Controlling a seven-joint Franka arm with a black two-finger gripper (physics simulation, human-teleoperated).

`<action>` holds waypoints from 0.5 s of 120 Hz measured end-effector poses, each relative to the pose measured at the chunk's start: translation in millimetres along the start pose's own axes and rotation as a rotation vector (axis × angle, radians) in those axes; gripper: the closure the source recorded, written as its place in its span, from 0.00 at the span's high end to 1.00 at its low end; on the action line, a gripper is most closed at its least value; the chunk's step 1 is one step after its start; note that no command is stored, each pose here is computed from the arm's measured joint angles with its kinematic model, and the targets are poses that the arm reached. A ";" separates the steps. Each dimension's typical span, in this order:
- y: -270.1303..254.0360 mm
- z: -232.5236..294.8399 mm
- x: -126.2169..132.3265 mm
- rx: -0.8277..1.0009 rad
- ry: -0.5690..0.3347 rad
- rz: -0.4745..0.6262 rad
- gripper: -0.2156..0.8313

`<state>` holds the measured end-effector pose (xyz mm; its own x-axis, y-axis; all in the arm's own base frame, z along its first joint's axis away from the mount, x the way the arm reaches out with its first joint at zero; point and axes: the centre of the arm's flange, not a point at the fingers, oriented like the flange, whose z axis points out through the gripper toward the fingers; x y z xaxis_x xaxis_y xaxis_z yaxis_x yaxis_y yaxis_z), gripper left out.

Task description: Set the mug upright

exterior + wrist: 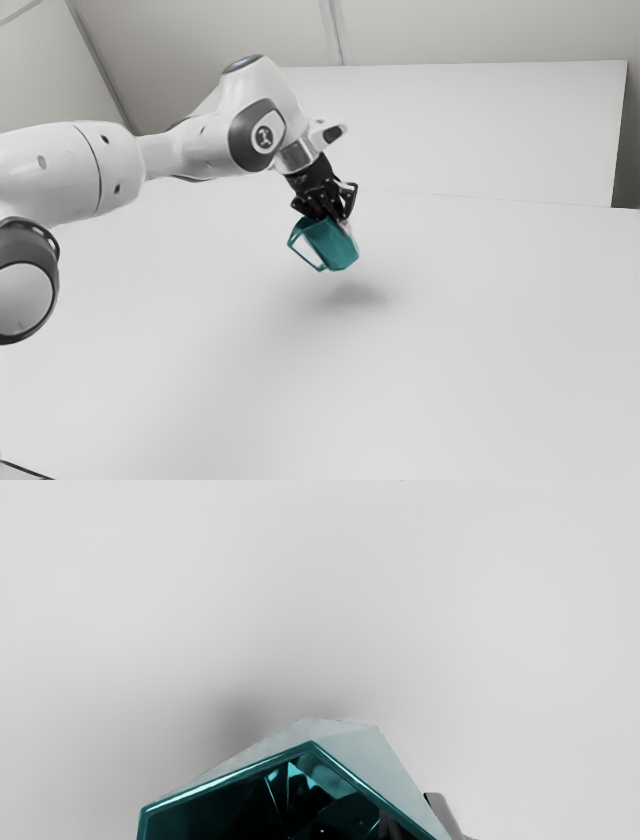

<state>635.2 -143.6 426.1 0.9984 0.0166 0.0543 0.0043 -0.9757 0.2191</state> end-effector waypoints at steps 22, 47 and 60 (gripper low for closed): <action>-18.5 -11.5 -33.4 0.164 0.008 0.033 0.05; -47.9 -1.7 -63.4 0.222 0.003 -0.013 0.05; -60.9 6.2 -74.9 0.231 0.006 -0.039 0.04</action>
<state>560.5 -86.8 402.6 0.9968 0.0562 0.0563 0.0568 -0.9984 -0.0077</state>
